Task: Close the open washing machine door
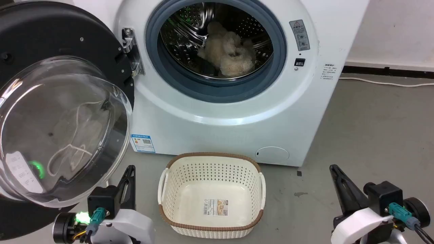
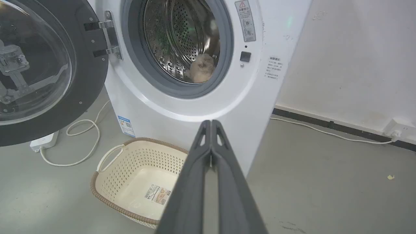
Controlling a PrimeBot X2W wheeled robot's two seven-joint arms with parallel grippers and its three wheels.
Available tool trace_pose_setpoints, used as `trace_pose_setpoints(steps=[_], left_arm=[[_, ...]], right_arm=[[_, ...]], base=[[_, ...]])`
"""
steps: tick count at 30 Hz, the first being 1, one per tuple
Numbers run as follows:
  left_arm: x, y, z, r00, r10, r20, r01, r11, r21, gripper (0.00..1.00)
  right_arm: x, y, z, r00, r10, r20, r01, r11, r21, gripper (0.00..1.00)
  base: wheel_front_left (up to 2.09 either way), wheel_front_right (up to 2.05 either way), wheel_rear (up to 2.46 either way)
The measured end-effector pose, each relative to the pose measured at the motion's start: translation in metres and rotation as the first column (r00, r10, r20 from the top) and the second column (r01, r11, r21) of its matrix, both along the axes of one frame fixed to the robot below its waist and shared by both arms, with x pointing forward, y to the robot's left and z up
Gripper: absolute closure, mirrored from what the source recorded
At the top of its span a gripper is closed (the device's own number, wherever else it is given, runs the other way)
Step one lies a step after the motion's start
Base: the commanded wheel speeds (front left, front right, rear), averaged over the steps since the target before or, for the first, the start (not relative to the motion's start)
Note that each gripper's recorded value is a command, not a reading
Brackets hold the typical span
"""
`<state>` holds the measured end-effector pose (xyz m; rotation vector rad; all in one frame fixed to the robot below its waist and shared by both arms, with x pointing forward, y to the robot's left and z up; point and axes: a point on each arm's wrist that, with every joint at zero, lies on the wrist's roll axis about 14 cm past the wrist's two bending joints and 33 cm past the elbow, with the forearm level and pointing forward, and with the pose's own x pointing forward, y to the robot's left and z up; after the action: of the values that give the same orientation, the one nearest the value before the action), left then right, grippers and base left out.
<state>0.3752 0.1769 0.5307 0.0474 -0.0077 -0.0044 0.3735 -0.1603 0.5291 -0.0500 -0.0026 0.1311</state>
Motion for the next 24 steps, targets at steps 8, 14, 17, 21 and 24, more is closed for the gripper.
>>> trace_pose_setpoints(steps=[8, 14, 17, 21, 24], left_arm=[[-0.0001, -0.0001, -0.0002, 1.0, 0.0, -0.001, 0.0, 1.0, 0.0, 1.0], [-0.0001, -0.0001, -0.0002, 1.0, 0.0, -0.001, 0.0, 1.0, 0.0, 1.0], [-0.0001, 0.0, -0.0002, 1.0, 0.0, -0.001, 0.0, 1.0, 0.0, 1.0], [-0.0001, -0.0001, -0.0002, 1.0, 0.0, -0.001, 0.0, 1.0, 0.0, 1.0], [-0.0001, 0.0, -0.0002, 1.0, 0.0, -0.001, 0.0, 1.0, 0.0, 1.0]], right_arm=[[0.0, -0.0001, -0.0001, 1.0, 0.0, 0.0, 0.0, 1.0, 0.0, 1.0], [0.0, -0.0001, 0.0, 1.0, 0.0, 0.0, 0.0, 1.0, 0.0, 1.0], [0.0, -0.0002, -0.0001, 1.0, -0.001, 0.0, 0.001, 1.0, 0.0, 1.0], [0.0, 0.0, -0.0001, 1.0, 0.0, 0.0, 0.0, 1.0, 0.0, 1.0], [0.0, 0.0, -0.0001, 1.0, 0.0, 0.0, 0.0, 1.0, 0.0, 1.0]], base=[[0.0, 0.0, 0.0], [0.0, 0.0, 0.0], [0.0, 0.0, 0.0], [0.0, 0.0, 0.0], [0.0, 0.0, 0.0]])
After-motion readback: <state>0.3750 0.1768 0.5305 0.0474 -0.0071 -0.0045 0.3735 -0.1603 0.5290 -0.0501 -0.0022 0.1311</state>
